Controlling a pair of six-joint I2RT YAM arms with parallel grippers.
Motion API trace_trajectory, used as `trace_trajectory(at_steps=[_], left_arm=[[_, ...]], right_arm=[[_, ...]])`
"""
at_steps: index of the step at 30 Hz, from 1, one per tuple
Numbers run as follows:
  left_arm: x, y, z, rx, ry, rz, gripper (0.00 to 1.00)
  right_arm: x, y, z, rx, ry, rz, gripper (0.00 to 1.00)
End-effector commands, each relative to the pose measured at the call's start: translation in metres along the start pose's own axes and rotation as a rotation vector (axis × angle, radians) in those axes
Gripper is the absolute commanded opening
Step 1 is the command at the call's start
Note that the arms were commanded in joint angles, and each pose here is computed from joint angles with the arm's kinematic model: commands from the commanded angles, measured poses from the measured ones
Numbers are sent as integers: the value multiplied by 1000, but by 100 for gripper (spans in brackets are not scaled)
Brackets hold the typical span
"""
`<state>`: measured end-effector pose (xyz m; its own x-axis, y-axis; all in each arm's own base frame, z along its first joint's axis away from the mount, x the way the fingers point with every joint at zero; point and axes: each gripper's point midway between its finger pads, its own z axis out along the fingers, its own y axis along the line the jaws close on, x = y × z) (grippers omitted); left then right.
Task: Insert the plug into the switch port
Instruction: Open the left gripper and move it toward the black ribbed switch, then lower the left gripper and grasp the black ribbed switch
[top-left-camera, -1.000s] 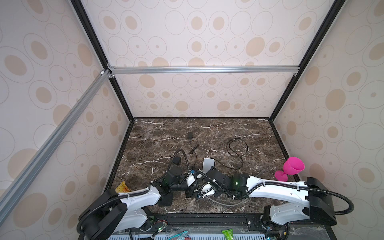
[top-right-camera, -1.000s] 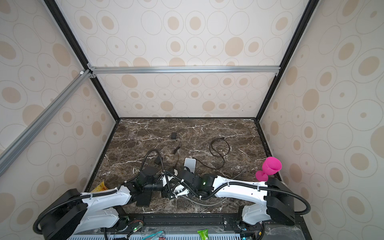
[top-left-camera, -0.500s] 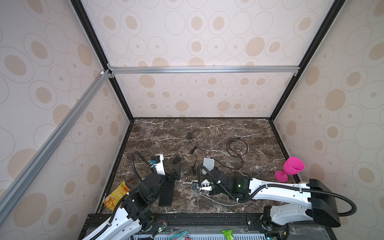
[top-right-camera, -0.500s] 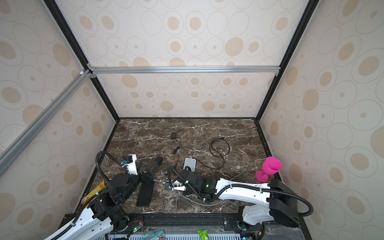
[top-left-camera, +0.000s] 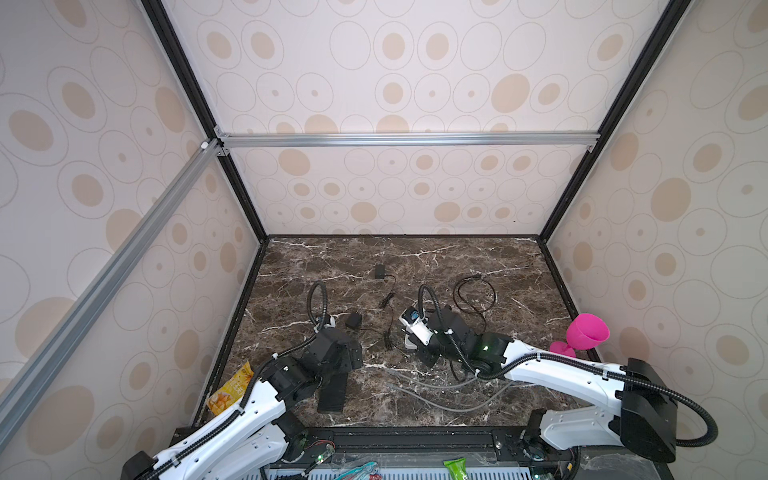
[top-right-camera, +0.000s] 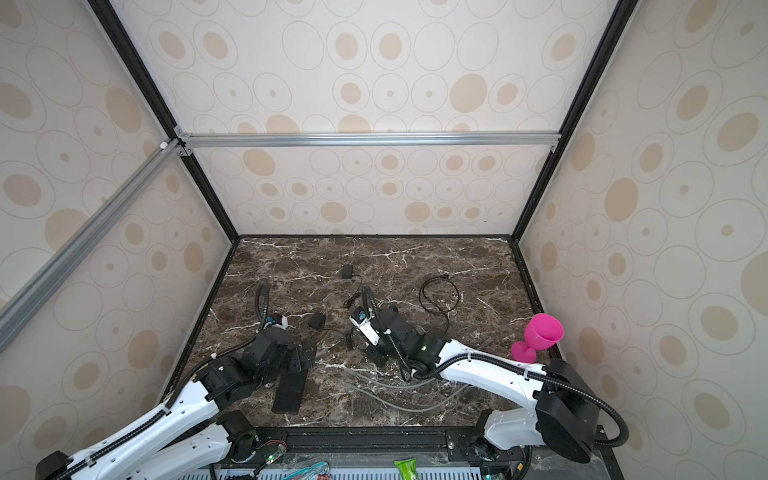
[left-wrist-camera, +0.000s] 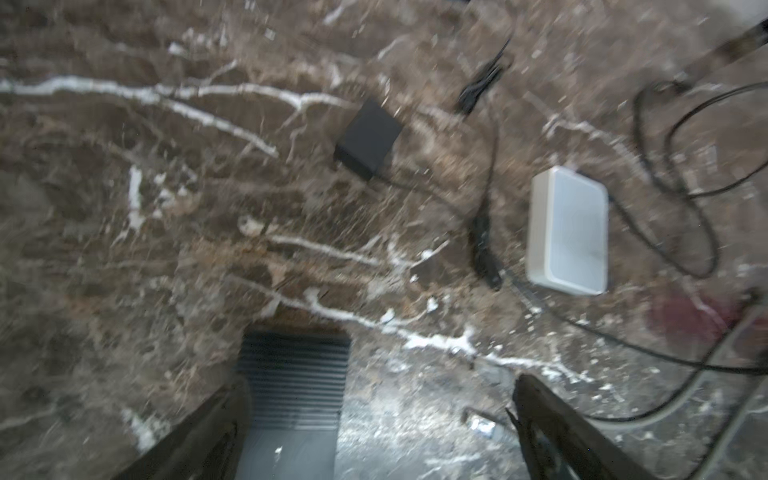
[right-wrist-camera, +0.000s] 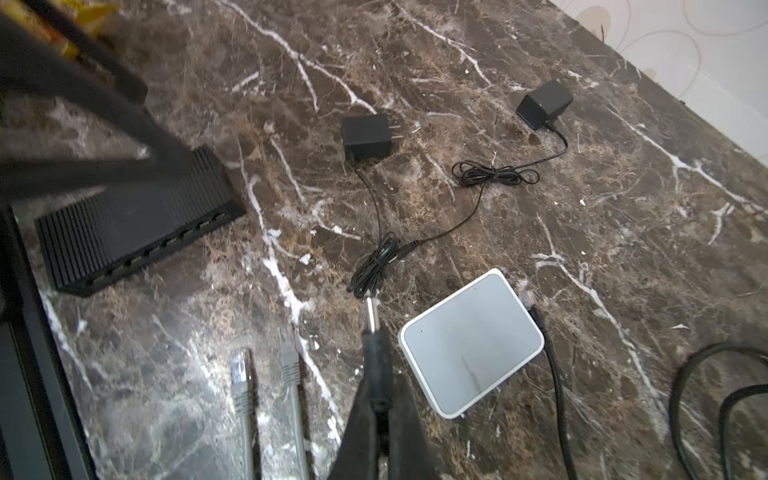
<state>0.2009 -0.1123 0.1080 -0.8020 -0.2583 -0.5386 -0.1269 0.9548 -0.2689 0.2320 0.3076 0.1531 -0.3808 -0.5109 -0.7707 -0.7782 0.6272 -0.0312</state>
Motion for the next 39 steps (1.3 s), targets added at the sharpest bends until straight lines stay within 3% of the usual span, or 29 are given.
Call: trace_trajectory(at_steps=[1, 10, 14, 16, 19, 21, 25, 29, 32, 36, 39], left_arm=[[13, 21, -2, -109, 68, -62, 98], [45, 48, 31, -269, 169, -50, 98], [52, 46, 37, -272, 204, -40, 96], [50, 44, 37, -264, 197, -36, 88], [43, 33, 37, -213, 184, -3, 68], [40, 25, 38, -170, 181, 24, 63], [43, 21, 44, -169, 210, 70, 63], [53, 25, 56, -213, 269, 108, 76], [60, 25, 64, -218, 302, 125, 79], [62, 23, 69, -221, 319, 132, 70], [52, 24, 67, -259, 300, 163, 51]], right_arm=[[-3, 10, 2, -56, -25, 87, 0], [1, -3, 1, -71, -36, 158, 0], [3, -7, -1, -77, -47, 183, 0], [4, -8, 0, -75, -45, 184, 0], [5, -7, 2, -81, -37, 181, 0], [5, -6, 2, -87, -33, 179, 0], [5, -5, 1, -91, -40, 176, 0], [6, -6, -5, -93, -62, 176, 0], [7, -5, -7, -97, -74, 178, 0], [8, -6, -12, -95, -90, 187, 0], [9, -5, -14, -97, -102, 192, 0]])
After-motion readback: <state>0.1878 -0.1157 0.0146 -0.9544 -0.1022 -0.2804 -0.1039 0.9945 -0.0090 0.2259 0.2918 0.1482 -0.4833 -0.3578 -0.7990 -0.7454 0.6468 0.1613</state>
